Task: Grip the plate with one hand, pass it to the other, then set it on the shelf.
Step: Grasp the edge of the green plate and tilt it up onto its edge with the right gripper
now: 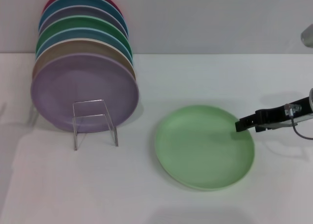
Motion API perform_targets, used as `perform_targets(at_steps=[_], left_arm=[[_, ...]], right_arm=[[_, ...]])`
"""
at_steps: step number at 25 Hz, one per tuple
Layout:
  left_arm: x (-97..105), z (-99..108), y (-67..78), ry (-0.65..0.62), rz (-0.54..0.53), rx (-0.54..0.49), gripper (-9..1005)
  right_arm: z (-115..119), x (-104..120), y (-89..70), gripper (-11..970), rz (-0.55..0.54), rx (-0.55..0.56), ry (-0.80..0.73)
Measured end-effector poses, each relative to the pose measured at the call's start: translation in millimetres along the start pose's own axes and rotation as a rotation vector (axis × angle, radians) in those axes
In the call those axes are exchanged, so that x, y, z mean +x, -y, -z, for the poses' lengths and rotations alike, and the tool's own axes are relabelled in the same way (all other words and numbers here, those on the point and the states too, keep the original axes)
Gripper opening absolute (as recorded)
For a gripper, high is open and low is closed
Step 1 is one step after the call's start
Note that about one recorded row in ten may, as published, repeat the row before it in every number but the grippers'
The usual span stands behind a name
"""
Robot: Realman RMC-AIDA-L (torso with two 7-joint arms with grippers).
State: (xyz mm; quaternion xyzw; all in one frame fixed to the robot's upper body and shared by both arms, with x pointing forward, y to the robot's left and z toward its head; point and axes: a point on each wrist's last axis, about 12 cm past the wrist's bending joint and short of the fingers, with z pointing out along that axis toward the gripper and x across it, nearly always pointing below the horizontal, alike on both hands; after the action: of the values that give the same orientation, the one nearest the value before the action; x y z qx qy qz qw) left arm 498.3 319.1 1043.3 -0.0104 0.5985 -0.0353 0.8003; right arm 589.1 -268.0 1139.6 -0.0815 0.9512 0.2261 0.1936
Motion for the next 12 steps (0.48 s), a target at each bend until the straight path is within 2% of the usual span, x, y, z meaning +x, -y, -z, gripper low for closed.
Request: perform_targets(at_steps=[12], left_arm=[[-1.0, -2.7, -2.4, 0.001, -0.004, 0.004, 768]], right_arm=[[-7.3, 6.5, 5.6, 615, -0.019, 0.019, -0.039]])
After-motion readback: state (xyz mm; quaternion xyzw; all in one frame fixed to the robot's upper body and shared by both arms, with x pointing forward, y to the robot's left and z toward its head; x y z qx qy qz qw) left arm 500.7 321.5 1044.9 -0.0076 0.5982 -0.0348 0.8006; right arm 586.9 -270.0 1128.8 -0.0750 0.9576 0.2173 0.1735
